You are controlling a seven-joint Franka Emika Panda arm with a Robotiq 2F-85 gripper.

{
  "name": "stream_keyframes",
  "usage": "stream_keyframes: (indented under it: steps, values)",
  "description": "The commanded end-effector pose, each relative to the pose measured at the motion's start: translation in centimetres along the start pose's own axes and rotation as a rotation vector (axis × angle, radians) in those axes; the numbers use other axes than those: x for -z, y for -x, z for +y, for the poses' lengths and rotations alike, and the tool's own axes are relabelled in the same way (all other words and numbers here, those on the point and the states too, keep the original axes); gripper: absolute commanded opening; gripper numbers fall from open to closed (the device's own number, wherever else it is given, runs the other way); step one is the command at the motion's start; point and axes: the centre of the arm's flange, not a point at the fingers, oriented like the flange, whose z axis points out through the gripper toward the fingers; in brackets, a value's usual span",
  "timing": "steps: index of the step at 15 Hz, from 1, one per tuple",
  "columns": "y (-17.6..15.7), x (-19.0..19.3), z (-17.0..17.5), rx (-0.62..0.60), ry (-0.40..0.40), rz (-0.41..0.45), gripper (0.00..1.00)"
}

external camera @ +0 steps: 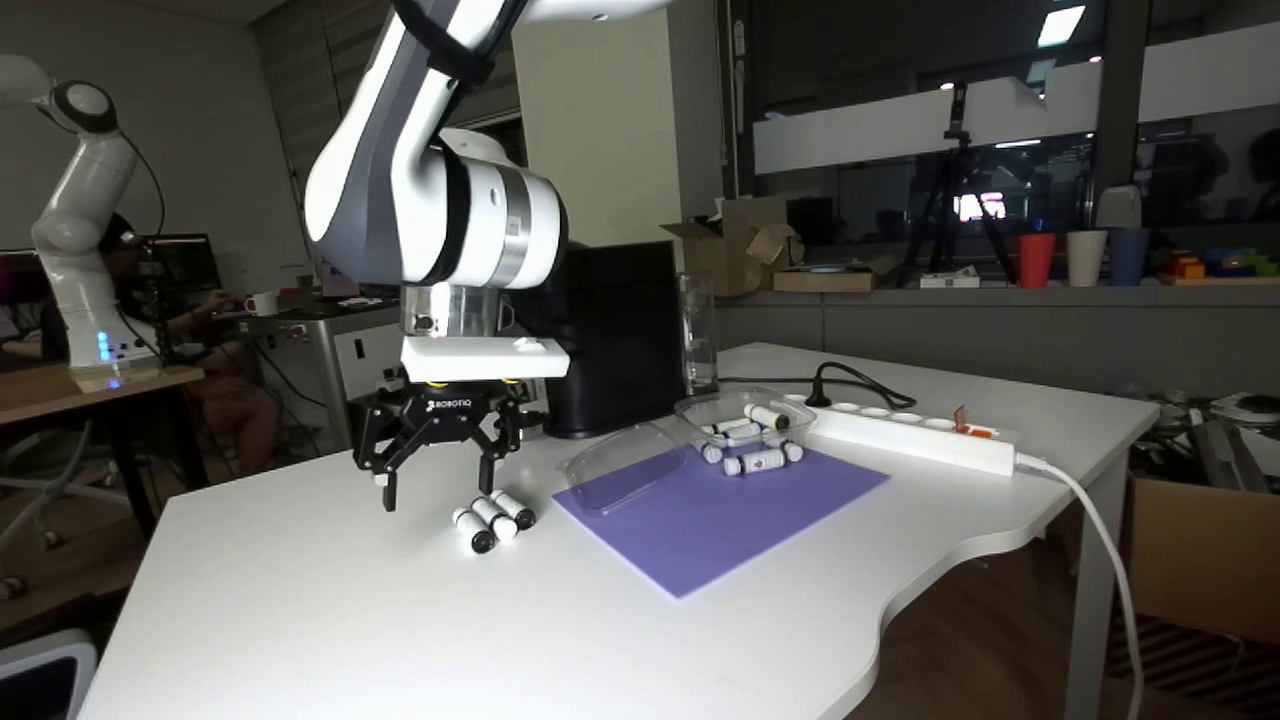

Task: Take the bottle at the left and put it in the clear bowl

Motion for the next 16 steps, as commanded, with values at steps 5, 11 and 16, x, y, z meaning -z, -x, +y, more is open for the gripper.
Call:
stream_keyframes:
  steps: [5,11,16]
  values:
    - [-2.8,-2.6,0.2,-0.021,0.005,0.000,1.00]
    - [-3.3,-4.1,0.2,-0.022,0.005,-0.004,1.00]
    - [-3.5,-4.8,-0.4,-0.013,0.001,-0.016,1.00]
